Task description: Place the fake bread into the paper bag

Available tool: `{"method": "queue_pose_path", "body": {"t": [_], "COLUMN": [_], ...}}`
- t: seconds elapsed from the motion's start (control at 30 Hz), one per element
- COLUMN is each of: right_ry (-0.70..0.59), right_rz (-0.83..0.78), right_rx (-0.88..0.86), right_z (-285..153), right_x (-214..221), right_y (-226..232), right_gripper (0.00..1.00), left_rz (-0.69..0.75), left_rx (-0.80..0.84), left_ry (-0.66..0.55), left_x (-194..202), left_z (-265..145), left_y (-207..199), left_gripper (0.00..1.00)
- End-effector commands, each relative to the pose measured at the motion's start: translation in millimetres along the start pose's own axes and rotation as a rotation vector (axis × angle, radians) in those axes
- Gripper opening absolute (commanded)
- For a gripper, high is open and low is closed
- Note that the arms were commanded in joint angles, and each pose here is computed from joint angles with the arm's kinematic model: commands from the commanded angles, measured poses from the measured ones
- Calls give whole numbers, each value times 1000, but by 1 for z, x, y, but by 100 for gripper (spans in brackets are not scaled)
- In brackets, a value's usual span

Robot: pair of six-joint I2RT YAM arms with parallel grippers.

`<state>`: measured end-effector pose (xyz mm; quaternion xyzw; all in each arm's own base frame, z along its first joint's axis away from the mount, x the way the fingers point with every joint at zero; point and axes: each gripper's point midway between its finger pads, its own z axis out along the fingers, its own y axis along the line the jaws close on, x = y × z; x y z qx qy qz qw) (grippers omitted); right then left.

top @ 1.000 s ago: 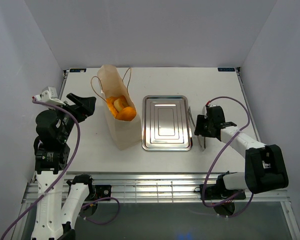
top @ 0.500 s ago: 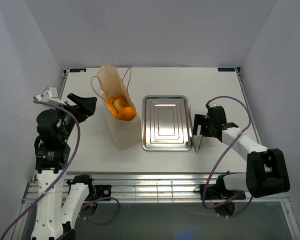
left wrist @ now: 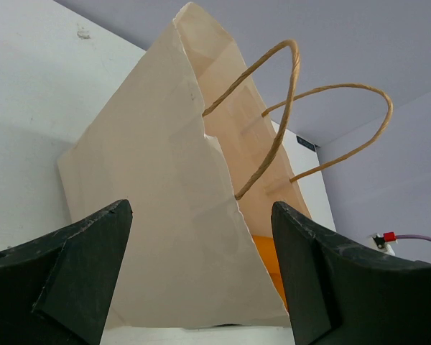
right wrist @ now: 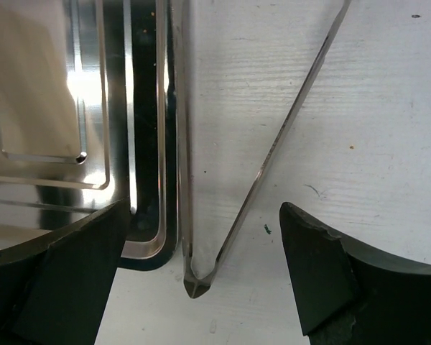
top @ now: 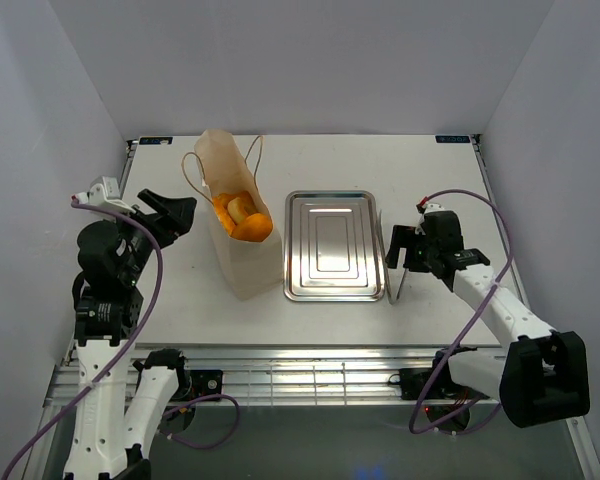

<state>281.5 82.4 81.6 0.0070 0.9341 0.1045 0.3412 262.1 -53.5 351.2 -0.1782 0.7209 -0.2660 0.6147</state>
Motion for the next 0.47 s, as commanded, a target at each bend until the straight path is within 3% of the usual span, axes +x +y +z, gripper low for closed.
{"method": "queue_pose_path", "body": {"t": [0.0,0.43], "right_ry": [-36,-111], "right_rz": [6,5], "right_rx": [-89,-399], "right_z": [-17,-43], "right_x": [-15,-4], "right_y": [18,65], "right_gripper": [90,90], "left_rz": [-11,-26], "left_rx": [8,-14], "left_ry": [7,15], "left_x": [6,24], "left_z": [0,-3], "left_y": [2,17], "left_gripper": [89,89]}}
